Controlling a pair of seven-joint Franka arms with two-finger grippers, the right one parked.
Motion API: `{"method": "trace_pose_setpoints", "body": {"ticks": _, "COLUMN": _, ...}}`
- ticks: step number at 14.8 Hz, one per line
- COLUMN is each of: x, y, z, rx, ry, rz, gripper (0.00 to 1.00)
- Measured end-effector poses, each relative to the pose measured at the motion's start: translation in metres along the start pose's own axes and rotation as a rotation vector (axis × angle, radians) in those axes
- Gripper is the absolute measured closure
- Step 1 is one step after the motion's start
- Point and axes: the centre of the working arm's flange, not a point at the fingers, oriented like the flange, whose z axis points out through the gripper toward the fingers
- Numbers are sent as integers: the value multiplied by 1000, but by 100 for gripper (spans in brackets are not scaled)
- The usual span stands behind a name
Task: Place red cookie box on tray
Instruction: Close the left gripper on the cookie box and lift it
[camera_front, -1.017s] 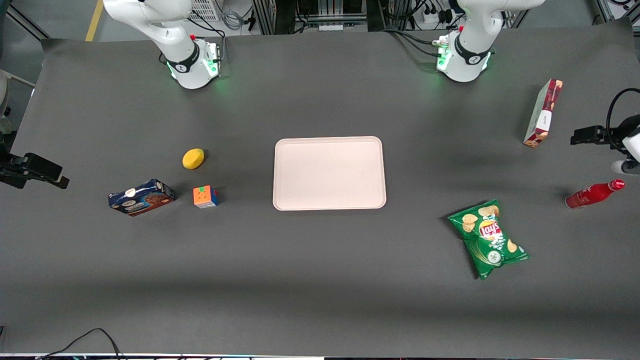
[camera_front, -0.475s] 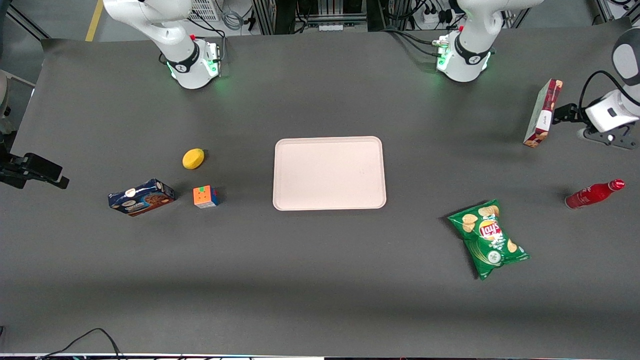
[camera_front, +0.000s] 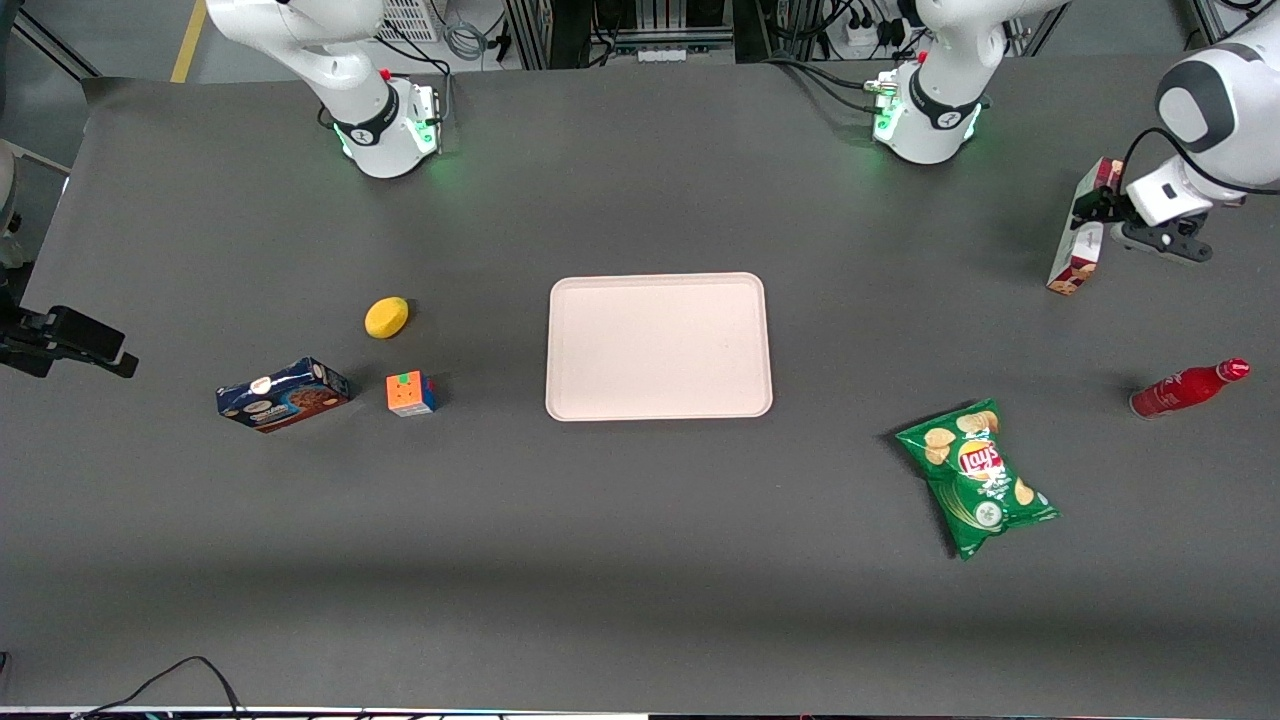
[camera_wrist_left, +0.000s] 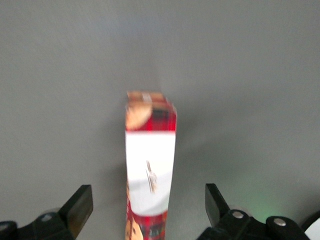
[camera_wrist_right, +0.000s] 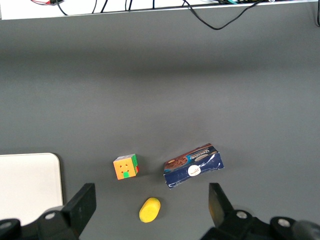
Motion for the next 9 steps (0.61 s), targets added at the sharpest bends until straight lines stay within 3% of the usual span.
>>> {"method": "trace_pose_setpoints", "body": {"ticks": 3, "x": -27, "y": -4, "z": 14, "rx": -20, "ry": -22, "rz": -6, "gripper": 0}}
{"method": "trace_pose_setpoints", "body": {"ticks": 6, "x": -40, "y": -4, "z": 21, "rx": -34, "ry": -19, "rz": -3, "gripper": 0}}
{"method": "trace_pose_setpoints", "body": {"ticks": 9, "x": -38, "y": -6, "z": 30, "rx": 16, "ry": 17, "rz": 0, "gripper": 0}}
